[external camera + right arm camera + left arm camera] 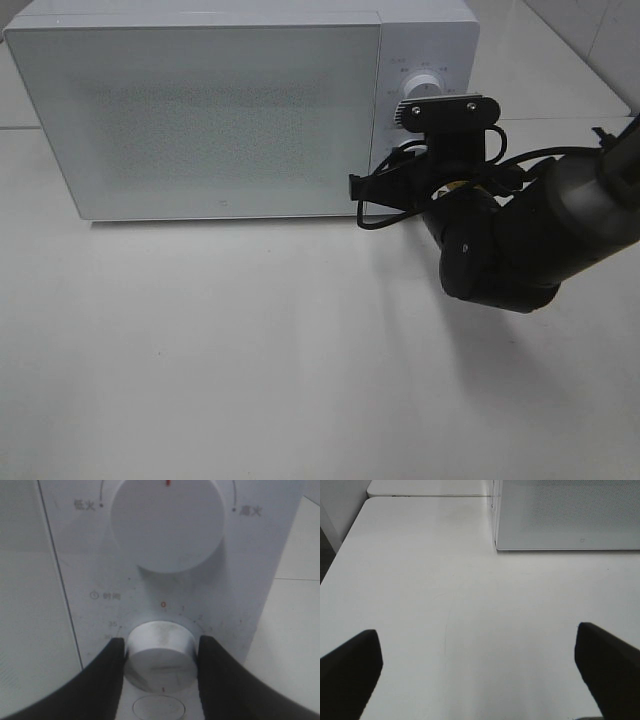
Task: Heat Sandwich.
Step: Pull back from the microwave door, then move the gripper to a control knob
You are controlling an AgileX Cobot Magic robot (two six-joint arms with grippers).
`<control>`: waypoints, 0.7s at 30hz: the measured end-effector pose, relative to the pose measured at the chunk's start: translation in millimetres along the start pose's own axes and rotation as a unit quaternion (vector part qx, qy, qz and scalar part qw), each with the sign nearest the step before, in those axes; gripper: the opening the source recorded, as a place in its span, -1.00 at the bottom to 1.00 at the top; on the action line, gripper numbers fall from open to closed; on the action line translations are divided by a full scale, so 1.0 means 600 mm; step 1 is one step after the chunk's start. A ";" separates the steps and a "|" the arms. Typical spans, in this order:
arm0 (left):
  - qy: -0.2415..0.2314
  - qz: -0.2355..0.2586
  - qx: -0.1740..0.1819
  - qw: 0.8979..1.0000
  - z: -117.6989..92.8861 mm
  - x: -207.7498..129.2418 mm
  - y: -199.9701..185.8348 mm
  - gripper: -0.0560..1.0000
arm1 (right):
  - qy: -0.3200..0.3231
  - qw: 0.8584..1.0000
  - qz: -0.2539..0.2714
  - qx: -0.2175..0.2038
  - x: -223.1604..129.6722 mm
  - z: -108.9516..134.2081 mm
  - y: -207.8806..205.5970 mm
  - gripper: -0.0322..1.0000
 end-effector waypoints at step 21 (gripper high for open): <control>0.000 0.000 0.000 1.000 0.000 0.000 0.000 0.98 | 0.028 1.000 -0.006 -0.005 0.003 -0.003 0.000 -0.11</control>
Point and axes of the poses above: a point on each arm's last joint axis where the gripper is mounted, y pointing out along that axis toward the gripper, z along the wrist's bending axis when the last joint is at zero, x = y × z, the point moved 10 cm from there along y, pointing out along that axis toward the gripper, and after that the axes turned 13 degrees about -y, right-handed, at the moved point
